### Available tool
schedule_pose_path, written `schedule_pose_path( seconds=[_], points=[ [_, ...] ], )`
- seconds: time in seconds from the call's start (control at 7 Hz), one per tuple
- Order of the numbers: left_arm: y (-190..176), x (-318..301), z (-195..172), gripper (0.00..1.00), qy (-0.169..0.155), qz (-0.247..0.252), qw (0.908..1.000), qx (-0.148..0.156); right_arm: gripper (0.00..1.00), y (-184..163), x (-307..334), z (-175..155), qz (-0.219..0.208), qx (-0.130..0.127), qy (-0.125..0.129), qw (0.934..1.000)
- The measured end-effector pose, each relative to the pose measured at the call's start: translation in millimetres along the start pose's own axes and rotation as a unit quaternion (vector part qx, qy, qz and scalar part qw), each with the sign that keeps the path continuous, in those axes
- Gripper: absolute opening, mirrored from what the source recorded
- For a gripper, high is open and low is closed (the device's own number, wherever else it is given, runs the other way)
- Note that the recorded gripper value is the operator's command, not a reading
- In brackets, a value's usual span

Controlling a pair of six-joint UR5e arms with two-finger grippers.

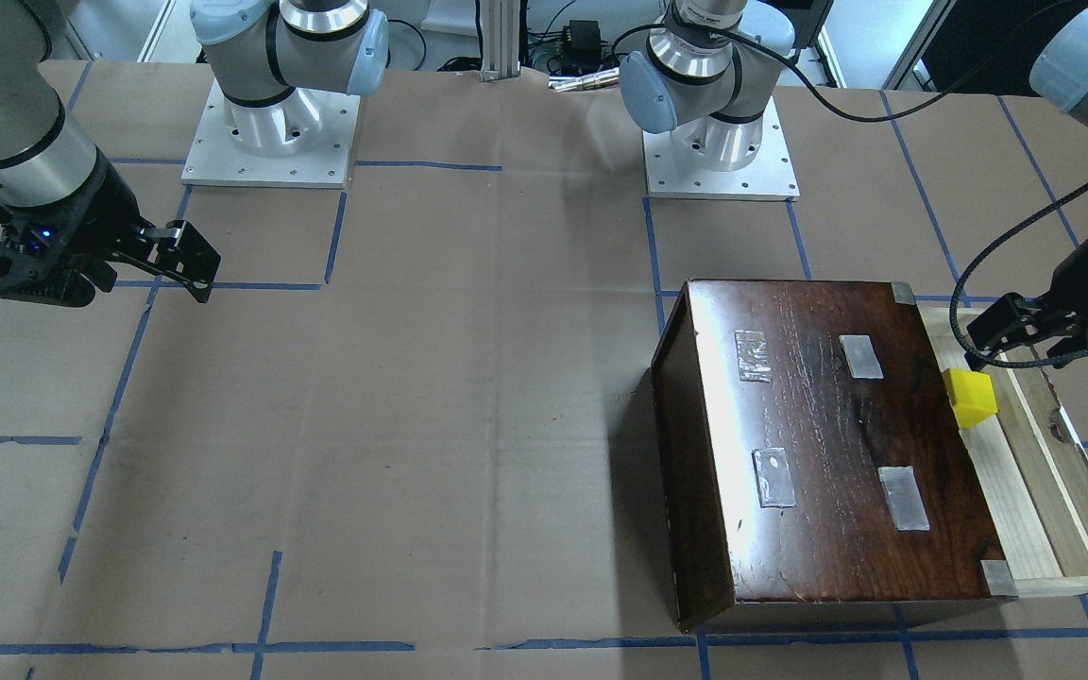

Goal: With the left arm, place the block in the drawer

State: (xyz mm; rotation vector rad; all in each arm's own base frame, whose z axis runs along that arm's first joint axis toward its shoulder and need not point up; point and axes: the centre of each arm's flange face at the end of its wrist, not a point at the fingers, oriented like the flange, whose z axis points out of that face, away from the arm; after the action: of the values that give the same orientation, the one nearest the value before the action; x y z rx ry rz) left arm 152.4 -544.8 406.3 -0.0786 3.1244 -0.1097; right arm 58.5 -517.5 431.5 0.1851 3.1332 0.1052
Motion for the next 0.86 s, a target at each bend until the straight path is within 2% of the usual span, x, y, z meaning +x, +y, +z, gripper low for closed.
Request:
schedule_pose_path(
  seconds=[0.43, 0.86],
  points=[
    [13.7, 63.4, -44.0, 0.99, 0.0, -0.037, 0.9993, 0.005, 1.0, 0.1, 0.0, -0.2, 0.0, 0.0, 0.0, 1.0],
    [18.3, 145.1, -91.2, 0.99, 0.011, -0.059, 0.998, -0.019, 1.0, 0.1, 0.0, -0.1, 0.0, 0.0, 0.0, 1.0]
  ],
)
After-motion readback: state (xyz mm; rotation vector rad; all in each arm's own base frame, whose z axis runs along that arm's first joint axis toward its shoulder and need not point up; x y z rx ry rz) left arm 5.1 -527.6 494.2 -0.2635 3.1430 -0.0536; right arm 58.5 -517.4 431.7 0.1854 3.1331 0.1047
